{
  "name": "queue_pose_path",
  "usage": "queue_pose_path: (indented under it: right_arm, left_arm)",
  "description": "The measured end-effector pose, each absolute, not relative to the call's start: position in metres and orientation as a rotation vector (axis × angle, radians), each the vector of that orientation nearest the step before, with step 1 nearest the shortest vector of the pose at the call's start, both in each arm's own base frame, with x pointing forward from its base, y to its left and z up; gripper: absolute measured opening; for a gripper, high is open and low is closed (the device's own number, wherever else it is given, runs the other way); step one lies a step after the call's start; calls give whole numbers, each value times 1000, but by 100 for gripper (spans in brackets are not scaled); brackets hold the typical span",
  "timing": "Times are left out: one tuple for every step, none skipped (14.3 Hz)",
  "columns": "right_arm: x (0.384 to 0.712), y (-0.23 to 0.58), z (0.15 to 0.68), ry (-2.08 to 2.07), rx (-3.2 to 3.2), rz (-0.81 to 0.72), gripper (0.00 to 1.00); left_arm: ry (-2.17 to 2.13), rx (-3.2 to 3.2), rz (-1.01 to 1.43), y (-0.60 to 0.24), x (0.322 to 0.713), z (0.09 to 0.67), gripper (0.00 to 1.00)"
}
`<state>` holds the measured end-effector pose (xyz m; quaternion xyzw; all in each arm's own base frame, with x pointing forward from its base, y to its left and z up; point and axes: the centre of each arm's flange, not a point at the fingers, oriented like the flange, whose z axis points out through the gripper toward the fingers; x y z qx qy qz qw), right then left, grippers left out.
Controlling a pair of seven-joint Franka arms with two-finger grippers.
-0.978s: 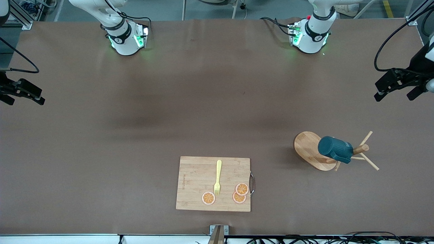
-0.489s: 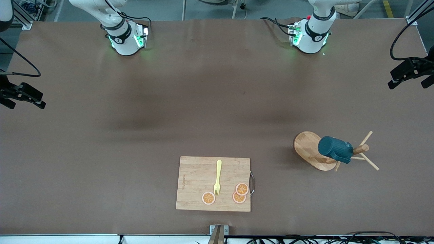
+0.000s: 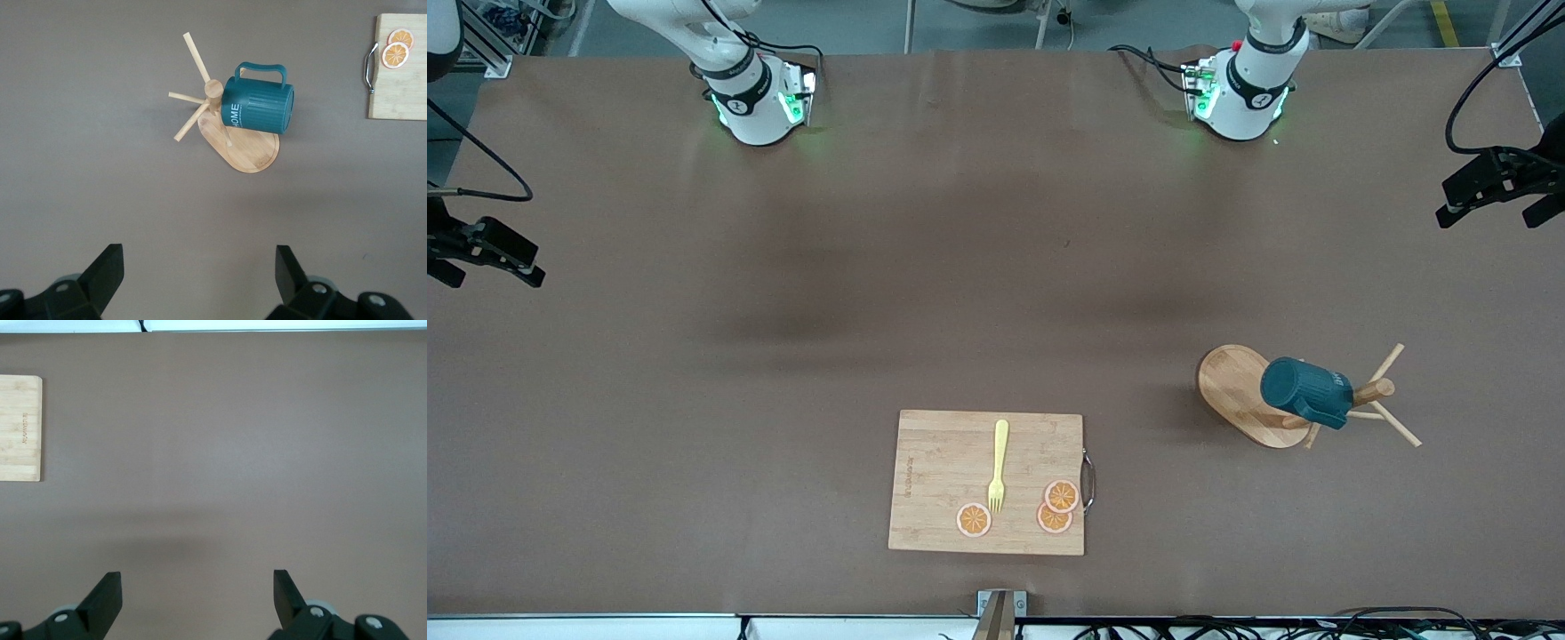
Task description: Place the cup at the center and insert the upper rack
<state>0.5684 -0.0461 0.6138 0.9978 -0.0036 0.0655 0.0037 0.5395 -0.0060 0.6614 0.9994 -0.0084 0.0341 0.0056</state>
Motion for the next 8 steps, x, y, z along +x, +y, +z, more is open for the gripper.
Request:
queue_pose_path:
  right_arm:
    - [568,-46,615,-11,3127,209,100]
    - [568,-46,616,-11,3127,211,100]
    - [568,-46,616,-11,3128,212,100]
    - [568,-46,616,-10,3128,214,100]
    - [568,-45,617,-9,3128,215,100]
    - [568,-44,618,-7,3127,218,100]
    - [569,-44,619,-6,3127,221,100]
    - [569,-44,619,-6,3127,223,100]
  left_arm:
    - [-26,3128,105,-6,540,661,100]
    - [-26,3128,105,-6,540,661,100]
    - [-26,3128,104,-6,540,661,100]
    - [-26,3128,104,-6,540,661,100]
    - [-26,3128,104,-6,540,661,100]
    - [-26,3128,104,-6,540,661,100]
    - [-26,3128,104,-6,540,661,100]
    - [-26,3128,104,-6,540,661,100]
